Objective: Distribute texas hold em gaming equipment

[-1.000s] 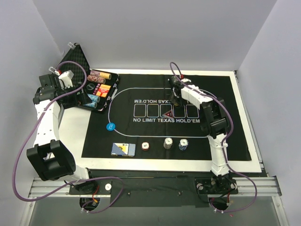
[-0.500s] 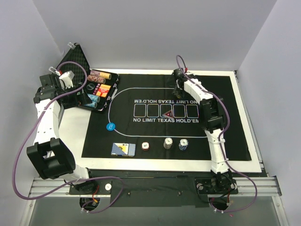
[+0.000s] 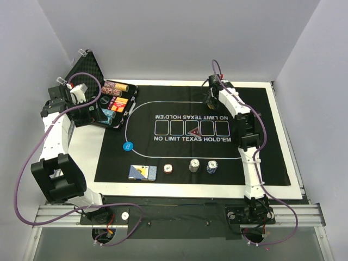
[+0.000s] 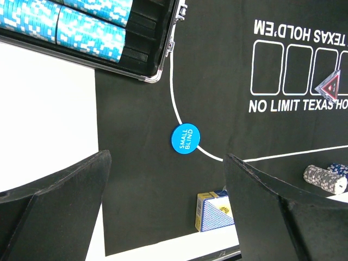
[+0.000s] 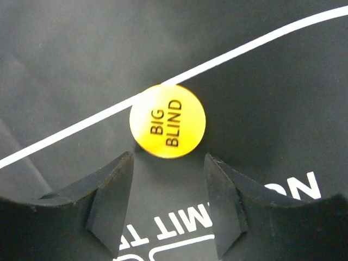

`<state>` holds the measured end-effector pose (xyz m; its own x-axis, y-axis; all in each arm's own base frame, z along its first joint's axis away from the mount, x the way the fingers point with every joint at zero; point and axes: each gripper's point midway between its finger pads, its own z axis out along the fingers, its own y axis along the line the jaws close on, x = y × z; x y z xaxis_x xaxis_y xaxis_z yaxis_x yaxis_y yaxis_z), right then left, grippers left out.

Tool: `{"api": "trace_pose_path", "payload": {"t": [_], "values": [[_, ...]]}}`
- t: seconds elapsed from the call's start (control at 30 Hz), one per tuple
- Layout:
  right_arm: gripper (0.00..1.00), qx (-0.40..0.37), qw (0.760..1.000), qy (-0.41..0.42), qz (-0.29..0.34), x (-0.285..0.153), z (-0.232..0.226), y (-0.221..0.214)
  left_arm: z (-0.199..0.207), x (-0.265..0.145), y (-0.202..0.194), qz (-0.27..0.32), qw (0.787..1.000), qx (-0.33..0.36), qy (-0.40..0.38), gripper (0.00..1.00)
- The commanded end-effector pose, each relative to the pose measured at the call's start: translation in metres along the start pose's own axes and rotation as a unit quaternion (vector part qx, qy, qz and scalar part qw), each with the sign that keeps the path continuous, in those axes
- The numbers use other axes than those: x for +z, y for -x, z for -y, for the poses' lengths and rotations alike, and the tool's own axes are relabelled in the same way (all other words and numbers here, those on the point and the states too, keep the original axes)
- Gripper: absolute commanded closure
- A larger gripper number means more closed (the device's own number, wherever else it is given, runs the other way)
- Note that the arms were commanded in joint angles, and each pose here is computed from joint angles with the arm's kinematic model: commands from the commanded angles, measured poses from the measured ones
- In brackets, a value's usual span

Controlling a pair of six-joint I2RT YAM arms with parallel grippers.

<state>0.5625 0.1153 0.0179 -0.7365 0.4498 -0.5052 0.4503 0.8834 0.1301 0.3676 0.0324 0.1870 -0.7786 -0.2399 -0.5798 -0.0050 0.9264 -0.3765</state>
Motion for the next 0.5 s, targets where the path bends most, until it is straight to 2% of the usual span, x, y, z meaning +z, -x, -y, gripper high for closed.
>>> {"api": "trace_pose_path", "payload": {"t": [0.0,0.1,0.13,0.17,0.33,0.47], "values": [[0.45,-0.058,0.998,0.006,0.009,-0.044,-0.012,-0.005,0.011,-0.013,0.026,0.041,0.999,0.017,-0.020,0.05],[0.33,-0.088,0.996,0.018,0.017,-0.079,-0.017,-0.023,0.012,-0.016,0.024,0.041,0.999,0.017,-0.020,0.05],[0.32,-0.107,0.994,0.004,0.015,-0.077,-0.009,-0.036,0.013,-0.017,0.022,0.041,0.999,0.017,-0.021,0.05],[0.30,-0.116,0.993,0.015,0.025,-0.094,-0.015,-0.039,0.014,-0.018,0.021,0.041,0.999,0.017,-0.022,0.05],[0.30,-0.189,0.982,0.003,0.013,-0.105,-0.011,-0.097,0.018,-0.025,0.016,0.044,0.999,0.021,-0.020,0.05],[0.34,-0.207,0.978,-0.001,-0.003,-0.100,-0.009,-0.125,0.020,-0.031,0.013,0.045,0.999,0.023,-0.019,0.05]]}}
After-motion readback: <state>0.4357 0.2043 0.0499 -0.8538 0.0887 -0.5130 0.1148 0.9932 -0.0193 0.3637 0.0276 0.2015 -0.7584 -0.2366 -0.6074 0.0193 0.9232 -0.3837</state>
